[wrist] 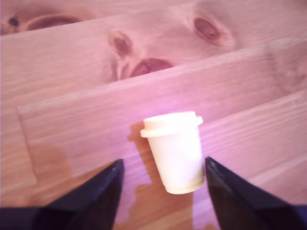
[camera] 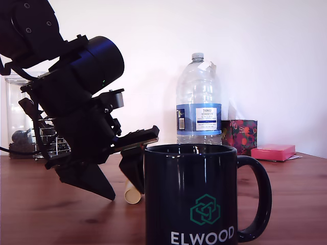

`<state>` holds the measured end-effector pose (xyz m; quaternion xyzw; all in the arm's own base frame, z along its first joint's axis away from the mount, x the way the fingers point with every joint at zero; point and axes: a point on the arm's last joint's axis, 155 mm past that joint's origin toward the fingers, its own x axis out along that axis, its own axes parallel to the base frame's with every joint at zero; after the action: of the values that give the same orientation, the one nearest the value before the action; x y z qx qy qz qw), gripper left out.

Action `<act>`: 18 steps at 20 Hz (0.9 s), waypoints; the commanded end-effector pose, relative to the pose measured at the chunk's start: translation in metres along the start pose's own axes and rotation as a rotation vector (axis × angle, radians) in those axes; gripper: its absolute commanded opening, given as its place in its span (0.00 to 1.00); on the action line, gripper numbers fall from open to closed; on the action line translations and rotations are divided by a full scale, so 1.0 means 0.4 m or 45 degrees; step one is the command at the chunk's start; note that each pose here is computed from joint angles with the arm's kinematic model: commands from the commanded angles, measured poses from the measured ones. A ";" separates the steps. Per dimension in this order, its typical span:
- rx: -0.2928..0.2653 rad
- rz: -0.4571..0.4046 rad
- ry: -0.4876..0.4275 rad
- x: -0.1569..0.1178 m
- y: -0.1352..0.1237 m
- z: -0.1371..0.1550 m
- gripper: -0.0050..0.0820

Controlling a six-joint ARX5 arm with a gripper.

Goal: Pick up the coffee capsules from the table one by one and drop them inside the nearest coffee cup

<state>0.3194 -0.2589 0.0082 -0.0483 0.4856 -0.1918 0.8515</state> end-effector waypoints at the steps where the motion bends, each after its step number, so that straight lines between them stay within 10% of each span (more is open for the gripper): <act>1: -0.007 0.019 0.038 0.019 0.012 -0.023 0.31; 10: 0.113 0.030 0.022 0.016 0.016 -0.015 0.16; 18: 0.676 -0.041 -0.101 -0.060 -0.046 0.045 0.12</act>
<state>0.3196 -0.2625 0.0256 0.1539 0.4080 -0.3071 0.8459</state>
